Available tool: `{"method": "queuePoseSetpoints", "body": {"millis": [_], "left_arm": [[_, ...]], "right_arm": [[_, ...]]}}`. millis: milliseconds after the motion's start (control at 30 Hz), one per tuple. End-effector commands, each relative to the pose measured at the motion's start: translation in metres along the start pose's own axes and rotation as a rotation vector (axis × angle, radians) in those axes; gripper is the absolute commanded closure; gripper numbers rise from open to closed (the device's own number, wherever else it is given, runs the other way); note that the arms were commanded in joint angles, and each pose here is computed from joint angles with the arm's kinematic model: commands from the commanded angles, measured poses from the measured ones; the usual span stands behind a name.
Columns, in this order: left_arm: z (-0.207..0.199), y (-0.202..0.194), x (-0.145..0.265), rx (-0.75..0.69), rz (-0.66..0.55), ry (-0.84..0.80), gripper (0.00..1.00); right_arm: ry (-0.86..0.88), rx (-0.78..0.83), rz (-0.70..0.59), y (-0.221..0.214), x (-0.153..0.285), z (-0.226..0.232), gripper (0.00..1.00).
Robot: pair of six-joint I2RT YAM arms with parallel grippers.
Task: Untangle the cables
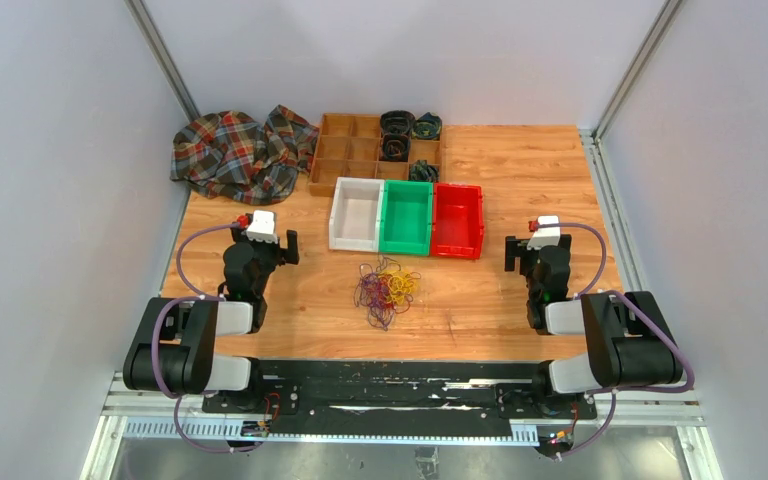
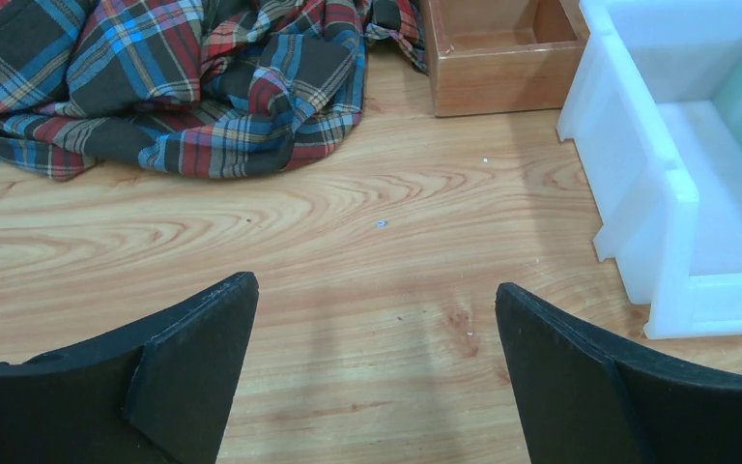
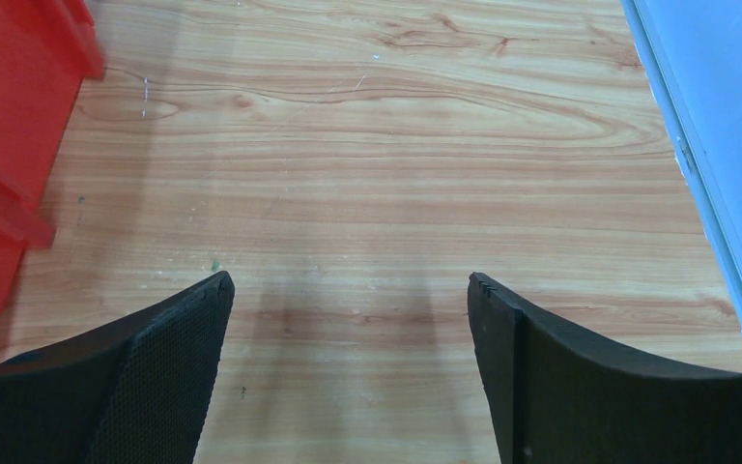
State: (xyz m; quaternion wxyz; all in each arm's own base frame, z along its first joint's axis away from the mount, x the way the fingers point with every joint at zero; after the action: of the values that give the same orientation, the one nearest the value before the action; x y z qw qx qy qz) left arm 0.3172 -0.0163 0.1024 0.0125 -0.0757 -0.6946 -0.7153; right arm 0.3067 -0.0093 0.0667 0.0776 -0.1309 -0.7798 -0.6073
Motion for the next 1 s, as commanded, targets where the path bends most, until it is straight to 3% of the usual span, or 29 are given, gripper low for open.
{"method": "queuePoseSetpoints", "body": {"millis": [0,400,567,633,767,900,967], "left_arm": [[0.005,0.006,0.000,0.000,-0.037,0.018,0.02],[0.005,0.006,0.000,0.001,-0.036,0.018,0.02],[0.007,0.022,-0.008,0.002,0.036,0.024,0.02],[0.000,0.045,-0.016,-0.037,0.090,-0.048,0.02],[-0.014,0.066,-0.010,-0.105,0.227,-0.202,0.02],[-0.042,0.072,0.018,-0.170,0.344,-0.492,0.02],[-0.057,0.075,0.030,-0.171,0.366,-0.625,0.02]], "right_arm": [[-0.044,-0.027,-0.044,0.013,-0.006,-0.009,0.10],[-0.045,-0.025,-0.041,0.013,-0.006,-0.009,0.10],[-0.178,-0.054,0.072,0.061,0.002,-0.027,0.10],[-0.202,-0.129,0.123,0.088,0.009,-0.034,0.10],[-0.078,-0.258,0.075,0.131,0.021,-0.023,0.10],[-0.019,-0.494,0.110,0.140,0.034,-0.009,0.10],[0.112,-0.505,0.126,0.140,0.040,0.009,0.10]]}}
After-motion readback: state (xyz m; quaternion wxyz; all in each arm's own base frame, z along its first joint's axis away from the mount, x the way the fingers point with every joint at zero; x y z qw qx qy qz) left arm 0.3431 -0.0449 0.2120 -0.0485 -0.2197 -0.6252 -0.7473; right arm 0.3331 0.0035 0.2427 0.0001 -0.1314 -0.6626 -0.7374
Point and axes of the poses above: each gripper's point midway between its finger pads, its own x axis back along the fingers, its own z axis along the line the jaws close on, y = z × x, the point moved 4 cm from there along x, back along the fingers, and after that the axes turned 4 degrees about x, right-handed, at the moved point
